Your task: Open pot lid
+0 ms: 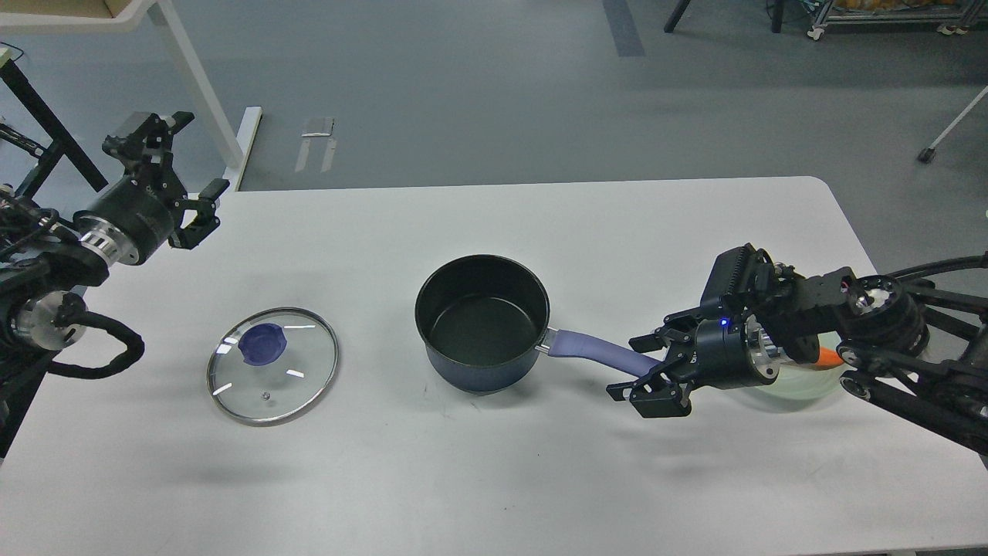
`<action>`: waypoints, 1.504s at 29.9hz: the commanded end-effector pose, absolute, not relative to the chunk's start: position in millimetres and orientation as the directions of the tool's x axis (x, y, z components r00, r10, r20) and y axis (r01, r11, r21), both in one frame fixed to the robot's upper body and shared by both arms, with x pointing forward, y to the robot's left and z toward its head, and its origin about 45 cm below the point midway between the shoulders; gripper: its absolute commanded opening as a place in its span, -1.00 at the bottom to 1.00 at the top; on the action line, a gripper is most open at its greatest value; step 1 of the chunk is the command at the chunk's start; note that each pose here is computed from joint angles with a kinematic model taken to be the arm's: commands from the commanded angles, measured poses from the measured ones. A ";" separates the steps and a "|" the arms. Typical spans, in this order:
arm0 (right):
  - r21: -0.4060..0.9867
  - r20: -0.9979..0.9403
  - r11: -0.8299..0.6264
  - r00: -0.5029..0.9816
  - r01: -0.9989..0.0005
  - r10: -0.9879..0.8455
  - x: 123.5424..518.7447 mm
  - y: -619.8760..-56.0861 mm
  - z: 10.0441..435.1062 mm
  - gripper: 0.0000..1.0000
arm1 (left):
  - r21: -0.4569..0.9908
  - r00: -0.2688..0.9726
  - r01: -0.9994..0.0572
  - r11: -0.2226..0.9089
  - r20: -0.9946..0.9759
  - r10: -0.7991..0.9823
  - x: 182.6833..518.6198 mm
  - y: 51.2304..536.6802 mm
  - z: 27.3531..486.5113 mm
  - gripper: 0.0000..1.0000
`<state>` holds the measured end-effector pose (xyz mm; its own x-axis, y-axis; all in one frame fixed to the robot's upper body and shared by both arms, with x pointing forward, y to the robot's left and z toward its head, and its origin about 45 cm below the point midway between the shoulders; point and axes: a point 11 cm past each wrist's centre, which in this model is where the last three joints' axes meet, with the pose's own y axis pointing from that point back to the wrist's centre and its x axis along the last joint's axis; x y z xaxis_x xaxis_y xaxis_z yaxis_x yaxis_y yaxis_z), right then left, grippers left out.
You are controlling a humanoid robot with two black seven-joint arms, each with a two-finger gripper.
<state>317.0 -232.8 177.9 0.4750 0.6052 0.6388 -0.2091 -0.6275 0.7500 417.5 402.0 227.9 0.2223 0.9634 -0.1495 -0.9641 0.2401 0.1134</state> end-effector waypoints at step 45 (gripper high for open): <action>-0.058 -0.356 -0.290 0.292 -0.955 -0.888 414.6 -267.8 259.8 1.00 | 0.078 0.287 -0.942 0.328 -0.321 0.902 411.7 374.4 214.3 0.98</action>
